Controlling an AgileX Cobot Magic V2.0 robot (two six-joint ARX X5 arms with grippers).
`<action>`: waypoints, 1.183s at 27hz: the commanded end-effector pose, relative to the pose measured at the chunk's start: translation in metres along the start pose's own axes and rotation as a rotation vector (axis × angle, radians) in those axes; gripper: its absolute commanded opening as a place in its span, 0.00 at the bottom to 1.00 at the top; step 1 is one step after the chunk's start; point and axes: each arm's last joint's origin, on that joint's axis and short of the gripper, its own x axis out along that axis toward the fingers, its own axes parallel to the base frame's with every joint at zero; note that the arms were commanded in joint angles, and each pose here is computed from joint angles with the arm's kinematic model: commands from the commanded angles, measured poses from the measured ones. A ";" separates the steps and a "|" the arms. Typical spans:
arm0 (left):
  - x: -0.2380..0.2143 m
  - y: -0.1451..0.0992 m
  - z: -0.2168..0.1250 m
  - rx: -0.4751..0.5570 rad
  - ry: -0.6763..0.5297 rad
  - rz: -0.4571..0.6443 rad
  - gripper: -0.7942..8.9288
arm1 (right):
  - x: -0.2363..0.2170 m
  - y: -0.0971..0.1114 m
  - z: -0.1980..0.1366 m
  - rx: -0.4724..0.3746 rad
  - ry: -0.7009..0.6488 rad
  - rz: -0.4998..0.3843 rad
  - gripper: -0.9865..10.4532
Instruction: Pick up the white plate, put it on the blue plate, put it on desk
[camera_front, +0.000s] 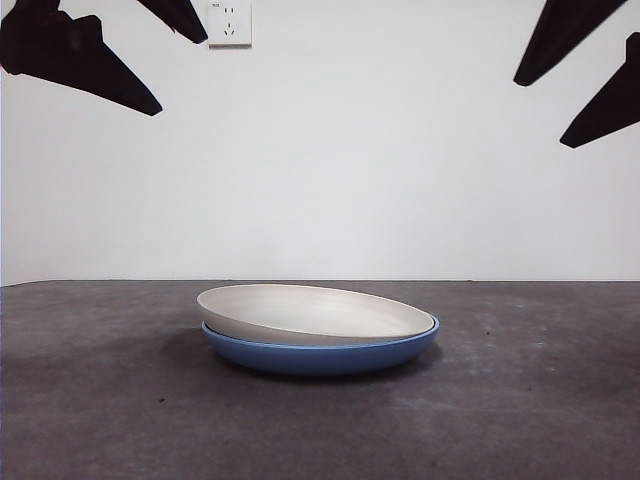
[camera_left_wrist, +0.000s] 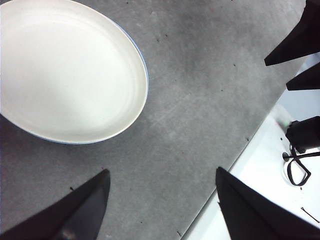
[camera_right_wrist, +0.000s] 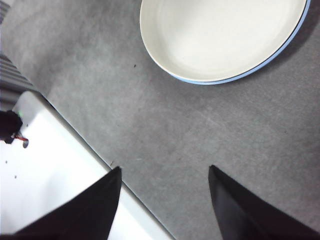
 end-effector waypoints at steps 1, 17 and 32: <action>-0.001 -0.002 0.003 0.025 -0.009 -0.008 0.43 | -0.002 0.003 0.005 -0.055 -0.014 0.007 0.33; -0.001 -0.002 0.003 0.024 -0.008 -0.009 0.25 | -0.002 0.003 0.005 -0.059 -0.015 0.006 0.27; -0.001 -0.002 0.004 0.027 -0.011 -0.009 0.10 | -0.002 0.003 0.005 -0.085 -0.015 0.007 0.09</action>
